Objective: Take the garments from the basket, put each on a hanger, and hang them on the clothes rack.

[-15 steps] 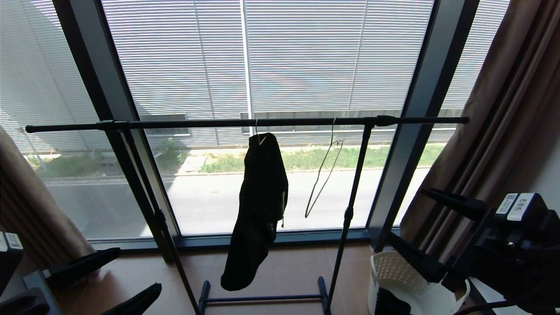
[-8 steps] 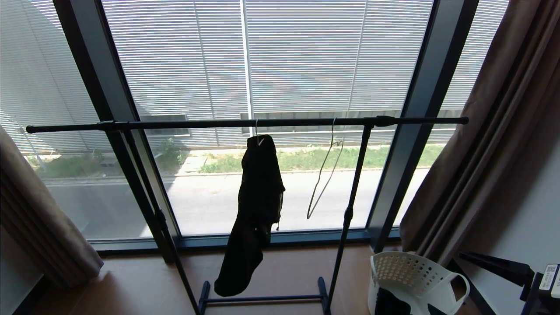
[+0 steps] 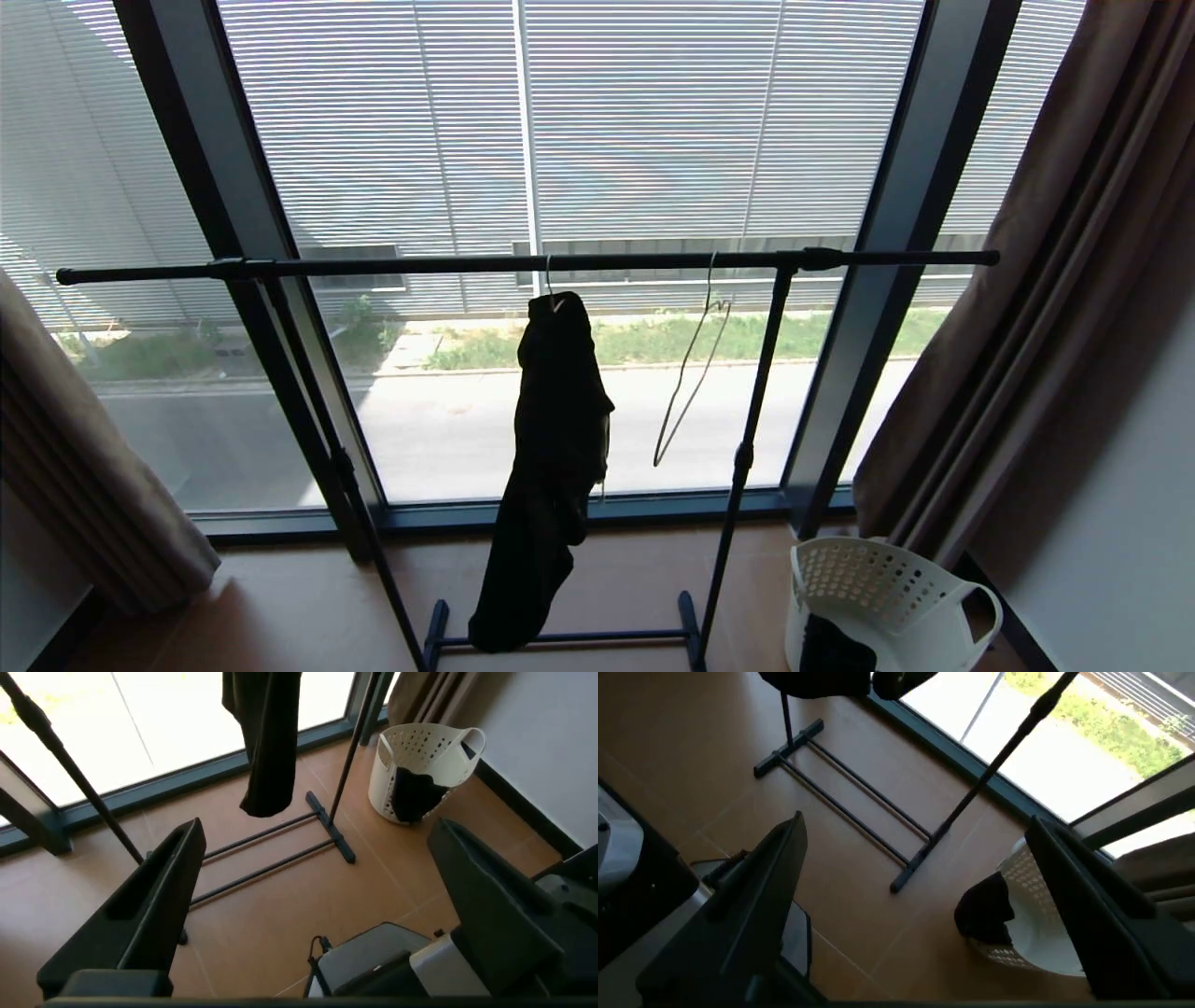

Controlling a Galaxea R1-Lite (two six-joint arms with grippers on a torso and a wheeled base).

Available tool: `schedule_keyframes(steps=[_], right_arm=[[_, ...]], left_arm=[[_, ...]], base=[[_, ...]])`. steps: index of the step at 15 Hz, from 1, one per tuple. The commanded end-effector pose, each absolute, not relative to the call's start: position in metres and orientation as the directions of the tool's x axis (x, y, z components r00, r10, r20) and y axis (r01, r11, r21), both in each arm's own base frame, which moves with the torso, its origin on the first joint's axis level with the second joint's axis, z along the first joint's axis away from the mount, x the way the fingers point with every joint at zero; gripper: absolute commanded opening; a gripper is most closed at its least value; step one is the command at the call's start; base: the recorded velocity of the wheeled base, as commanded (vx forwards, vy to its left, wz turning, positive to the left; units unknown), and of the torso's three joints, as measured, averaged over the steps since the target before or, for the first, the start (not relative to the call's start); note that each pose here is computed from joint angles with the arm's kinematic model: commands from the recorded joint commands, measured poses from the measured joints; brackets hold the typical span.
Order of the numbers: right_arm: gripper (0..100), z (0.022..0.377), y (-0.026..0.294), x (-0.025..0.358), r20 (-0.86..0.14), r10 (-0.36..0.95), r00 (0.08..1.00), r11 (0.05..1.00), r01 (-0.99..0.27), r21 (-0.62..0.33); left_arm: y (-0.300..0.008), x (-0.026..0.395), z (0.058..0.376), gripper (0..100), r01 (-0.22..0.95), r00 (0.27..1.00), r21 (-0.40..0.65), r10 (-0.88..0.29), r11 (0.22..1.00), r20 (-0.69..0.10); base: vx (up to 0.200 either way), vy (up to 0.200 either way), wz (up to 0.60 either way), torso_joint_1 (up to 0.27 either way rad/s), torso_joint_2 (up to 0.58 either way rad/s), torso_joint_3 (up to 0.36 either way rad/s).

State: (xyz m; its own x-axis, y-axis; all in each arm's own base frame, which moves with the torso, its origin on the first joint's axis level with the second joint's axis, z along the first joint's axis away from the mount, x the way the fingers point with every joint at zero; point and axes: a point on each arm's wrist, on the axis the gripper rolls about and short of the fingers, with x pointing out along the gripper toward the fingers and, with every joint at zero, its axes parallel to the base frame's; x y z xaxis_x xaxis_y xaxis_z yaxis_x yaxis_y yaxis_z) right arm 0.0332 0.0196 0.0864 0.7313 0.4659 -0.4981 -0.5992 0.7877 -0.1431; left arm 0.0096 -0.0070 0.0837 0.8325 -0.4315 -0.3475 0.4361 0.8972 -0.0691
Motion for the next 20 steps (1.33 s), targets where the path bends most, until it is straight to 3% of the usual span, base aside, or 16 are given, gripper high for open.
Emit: schedule_keyframes(steps=[1,4,6,8,9,12,15,16,17,20], right_arm=[[100,0.081,0.006,0.013,-0.411,0.386,0.826,0.857,-0.486,-0.171],[100,0.082,0.004,0.010,-0.391,0.315,0.865,0.902,-0.401,-0.159],[100,0.081,0.004,0.012,-0.415,0.253,0.874,0.945,-0.316,-0.089],[100,0.082,0.002,0.010,-0.378,0.210,0.901,0.965,-0.253,-0.065],[100,0.082,0.000,0.004,-0.309,0.134,0.941,0.988,-0.153,-0.036],[100,0.082,-0.001,-0.002,-0.241,0.048,0.969,0.997,-0.060,-0.042],[100,0.078,-0.001,-0.014,-0.147,-0.014,0.989,0.999,0.009,-0.039],[100,0.078,-0.001,-0.014,-0.147,-0.014,0.989,0.999,0.009,-0.039],[100,0.077,-0.001,-0.019,-0.080,-0.028,0.996,0.999,0.025,-0.036],[100,0.076,-0.002,-0.023,-0.026,-0.095,0.995,0.995,0.095,0.010]], left_arm=[[-0.006,0.010,0.083,100,0.371,0.863,-0.057,-0.367,0.927,-0.347],[-0.005,0.009,0.083,100,0.323,0.886,-0.050,-0.321,0.945,-0.335],[-0.004,0.008,0.084,100,0.250,0.915,-0.035,-0.248,0.968,-0.318],[-0.004,0.004,0.084,100,0.192,0.944,-0.022,-0.191,0.981,-0.270],[-0.004,-0.004,0.084,100,0.177,0.967,-0.006,-0.175,0.984,-0.185],[-0.004,-0.009,0.083,100,0.179,0.976,0.005,-0.177,0.984,-0.125],[-0.004,-0.018,0.082,100,0.219,0.976,0.024,-0.219,0.975,-0.017],[-0.004,-0.018,0.082,100,0.219,0.976,0.024,-0.219,0.975,-0.017],[-0.005,-0.022,0.081,100,0.231,0.972,0.051,-0.233,0.972,0.027],[-0.005,-0.022,0.081,100,0.217,0.974,0.112,-0.222,0.970,0.034]], base=[[0.000,0.000,0.00,0.000,0.00,0.000],[0.000,0.000,0.00,0.000,0.00,0.000],[0.000,0.000,0.00,0.000,0.00,0.000],[0.000,0.000,0.00,0.000,0.00,0.000],[0.000,0.000,0.00,0.000,0.00,0.000],[0.000,0.000,0.00,0.000,0.00,0.000],[0.000,0.000,0.00,0.000,0.00,0.000],[0.000,0.000,0.00,0.000,0.00,0.000],[0.000,0.000,0.00,0.000,0.00,0.000],[0.000,0.000,0.00,0.000,0.00,0.000]])
